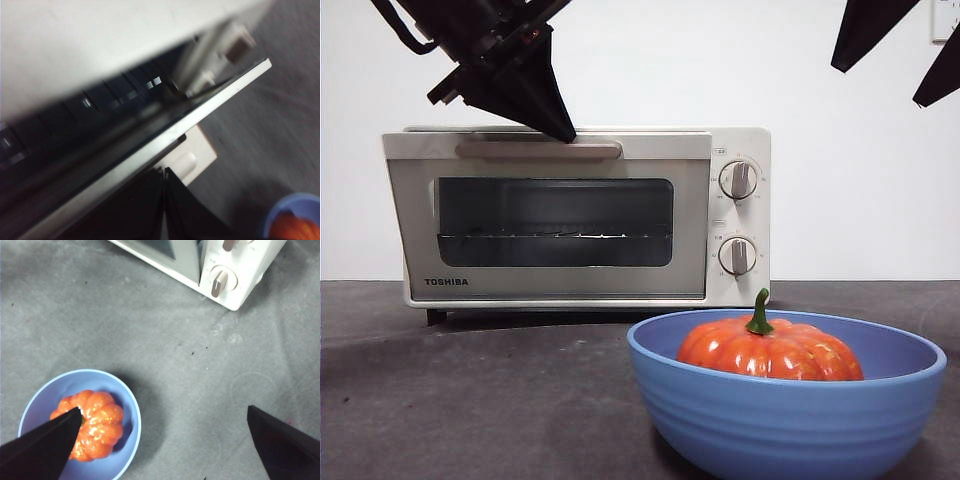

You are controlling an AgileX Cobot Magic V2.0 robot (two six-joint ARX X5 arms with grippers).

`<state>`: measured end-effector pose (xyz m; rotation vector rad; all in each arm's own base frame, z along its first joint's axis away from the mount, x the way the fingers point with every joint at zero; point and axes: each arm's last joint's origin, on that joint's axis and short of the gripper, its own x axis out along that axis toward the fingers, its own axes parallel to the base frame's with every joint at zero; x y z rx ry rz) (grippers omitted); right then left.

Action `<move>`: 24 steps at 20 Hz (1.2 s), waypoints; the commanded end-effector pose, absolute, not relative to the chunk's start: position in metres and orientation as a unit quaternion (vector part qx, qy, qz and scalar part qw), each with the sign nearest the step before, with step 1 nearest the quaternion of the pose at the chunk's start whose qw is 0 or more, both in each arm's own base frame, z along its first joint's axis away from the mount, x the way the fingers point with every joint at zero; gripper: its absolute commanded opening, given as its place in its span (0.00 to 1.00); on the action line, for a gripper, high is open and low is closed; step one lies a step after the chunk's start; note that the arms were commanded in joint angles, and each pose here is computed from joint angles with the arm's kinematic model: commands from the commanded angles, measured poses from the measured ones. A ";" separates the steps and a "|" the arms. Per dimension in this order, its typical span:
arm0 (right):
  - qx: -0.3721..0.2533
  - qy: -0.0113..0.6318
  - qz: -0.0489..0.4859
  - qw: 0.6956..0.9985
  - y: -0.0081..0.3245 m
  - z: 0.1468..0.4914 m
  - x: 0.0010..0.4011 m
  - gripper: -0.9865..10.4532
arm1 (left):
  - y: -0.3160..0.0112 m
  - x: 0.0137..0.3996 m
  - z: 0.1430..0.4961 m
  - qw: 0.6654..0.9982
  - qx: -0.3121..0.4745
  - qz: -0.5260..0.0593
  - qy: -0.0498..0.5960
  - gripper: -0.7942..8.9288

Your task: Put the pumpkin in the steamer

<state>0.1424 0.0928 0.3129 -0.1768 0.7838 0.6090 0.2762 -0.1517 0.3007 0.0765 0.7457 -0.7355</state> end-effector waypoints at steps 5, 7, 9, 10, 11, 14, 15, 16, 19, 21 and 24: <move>-0.086 0.365 0.299 0.877 0.095 0.317 0.143 0.55 | -0.154 0.272 0.273 0.830 0.056 -0.326 0.449 0.10; -0.086 0.365 0.299 0.877 0.095 0.317 0.143 0.55 | -0.153 0.270 0.272 0.825 0.058 -0.325 0.460 0.10; -0.086 0.366 0.299 0.877 0.095 0.317 0.143 0.55 | -0.152 0.268 0.270 0.818 0.050 -0.317 0.477 0.10; -0.086 0.366 0.299 0.877 0.095 0.317 0.143 0.55 | -0.152 0.267 0.270 0.815 0.050 -0.315 0.483 0.10; -0.087 0.366 0.299 0.877 0.095 0.317 0.143 0.55 | -0.151 0.266 0.269 0.813 0.050 -0.314 0.488 0.10; -0.090 0.366 0.300 0.876 0.095 0.317 0.143 0.55 | -0.150 0.263 0.267 0.803 0.042 -0.303 0.511 0.10; -0.090 0.366 0.300 0.876 0.094 0.317 0.143 0.55 | -0.150 0.261 0.266 0.799 0.044 -0.302 0.519 0.10; -0.090 0.366 0.300 0.876 0.095 0.317 0.143 0.55 | -0.150 0.260 0.266 0.795 0.045 -0.301 0.525 0.10; -0.090 0.366 0.300 0.876 0.094 0.317 0.143 0.55 | -0.150 0.257 0.264 0.787 0.041 -0.296 0.539 0.10; -0.091 0.366 0.300 0.876 0.095 0.317 0.143 0.55 | -0.151 0.255 0.264 0.782 0.042 -0.295 0.547 0.10; -0.090 0.366 0.300 0.876 0.095 0.317 0.143 0.55 | -0.150 0.251 0.262 0.773 0.044 -0.291 0.562 0.10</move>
